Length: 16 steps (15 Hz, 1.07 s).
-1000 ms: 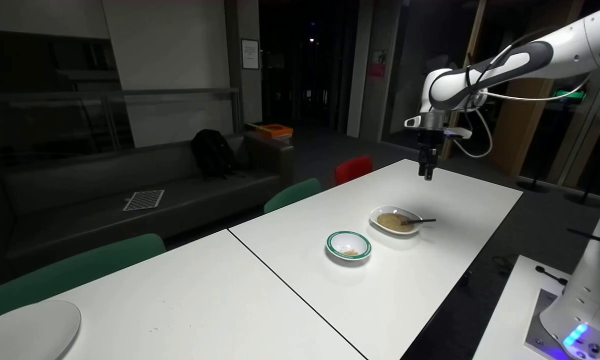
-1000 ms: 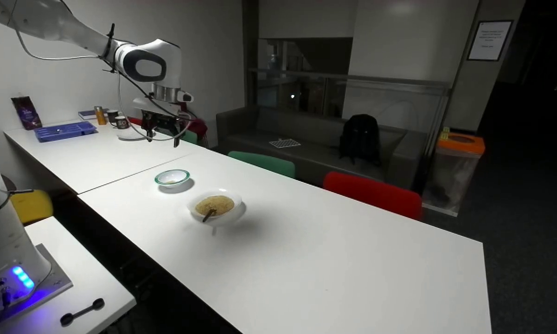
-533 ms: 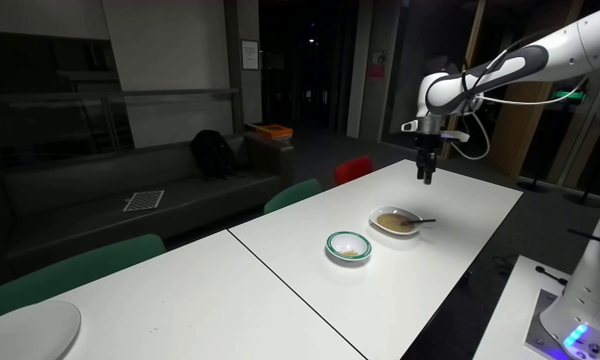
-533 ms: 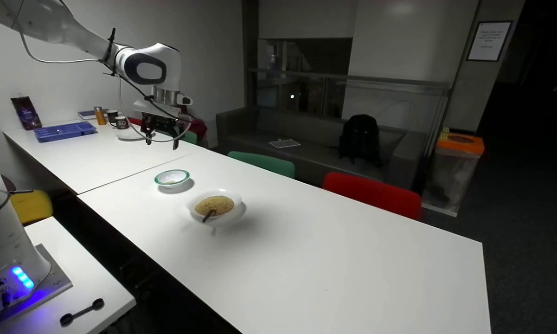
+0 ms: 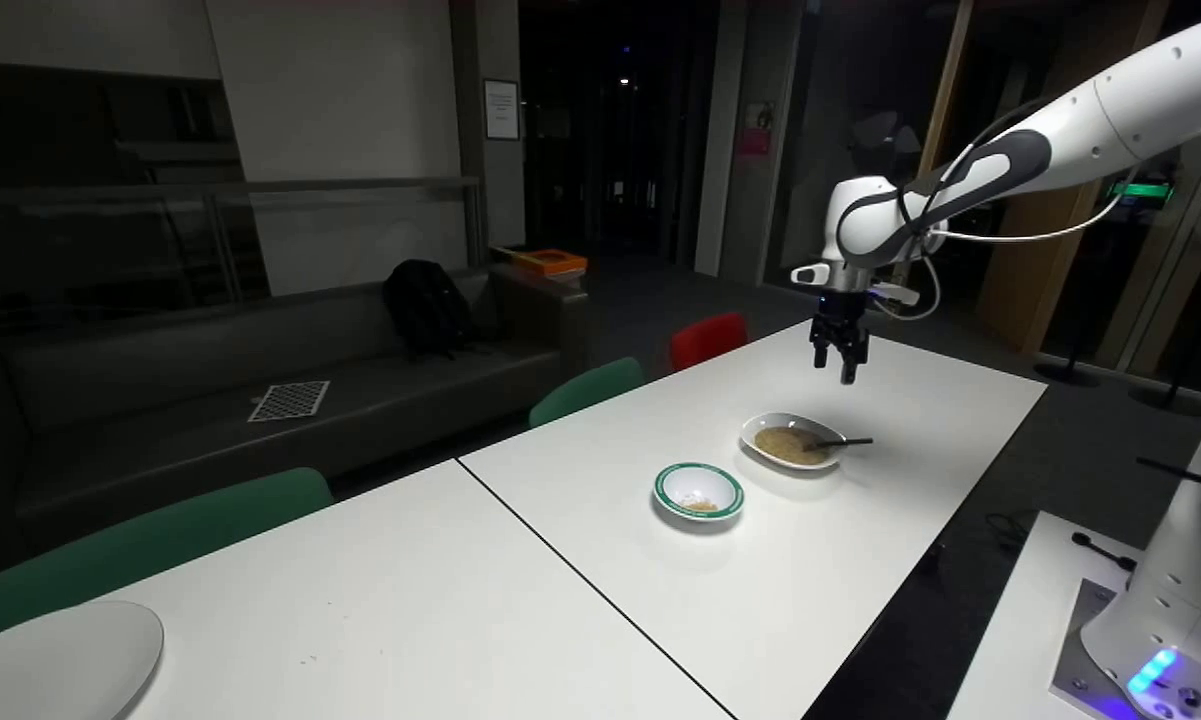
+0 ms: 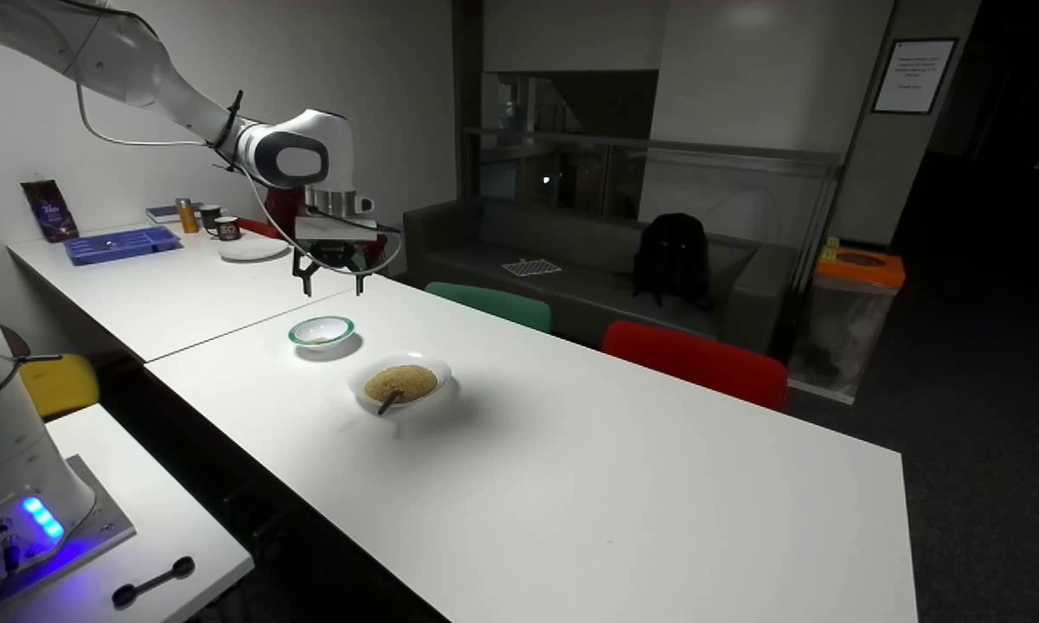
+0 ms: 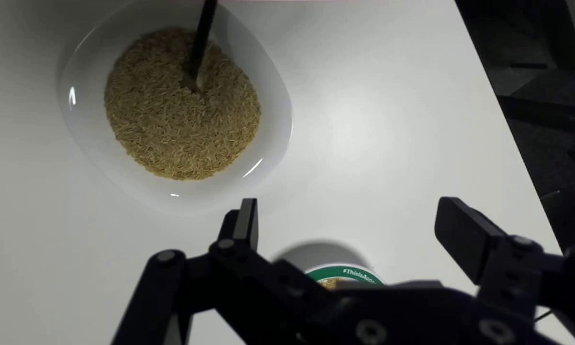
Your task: Scoop some contents from the white plate using the spoon and put it in the bowl.
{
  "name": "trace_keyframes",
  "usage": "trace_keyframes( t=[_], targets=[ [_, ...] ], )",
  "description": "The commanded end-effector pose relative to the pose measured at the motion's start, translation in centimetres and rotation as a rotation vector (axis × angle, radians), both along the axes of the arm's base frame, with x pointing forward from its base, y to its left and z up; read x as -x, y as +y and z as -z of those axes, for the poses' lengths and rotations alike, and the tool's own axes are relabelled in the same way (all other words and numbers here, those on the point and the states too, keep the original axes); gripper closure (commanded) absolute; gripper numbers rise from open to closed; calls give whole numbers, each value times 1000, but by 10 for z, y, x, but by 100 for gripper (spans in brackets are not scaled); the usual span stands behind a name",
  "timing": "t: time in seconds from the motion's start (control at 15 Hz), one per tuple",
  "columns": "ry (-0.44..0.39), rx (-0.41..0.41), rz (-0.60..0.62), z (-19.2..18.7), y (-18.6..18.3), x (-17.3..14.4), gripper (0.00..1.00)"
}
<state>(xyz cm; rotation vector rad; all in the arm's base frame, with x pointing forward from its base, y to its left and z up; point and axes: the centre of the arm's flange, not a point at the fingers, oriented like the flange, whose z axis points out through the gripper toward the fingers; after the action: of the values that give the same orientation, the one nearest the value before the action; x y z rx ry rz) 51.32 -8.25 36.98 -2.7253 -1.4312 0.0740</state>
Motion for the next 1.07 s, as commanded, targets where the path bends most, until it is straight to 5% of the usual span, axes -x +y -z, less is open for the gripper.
trace_keyframes(
  t=[0.0, 0.53, 0.93, 1.0],
  targets=[
    [-79, -26, -59, 6, -41, -2, 0],
    [-181, -119, 106, 40, -98, 28, 0],
    [-32, -166, 144, 63, -104, 36, 0],
    [-63, -142, 133, 67, -97, 37, 0]
  ],
)
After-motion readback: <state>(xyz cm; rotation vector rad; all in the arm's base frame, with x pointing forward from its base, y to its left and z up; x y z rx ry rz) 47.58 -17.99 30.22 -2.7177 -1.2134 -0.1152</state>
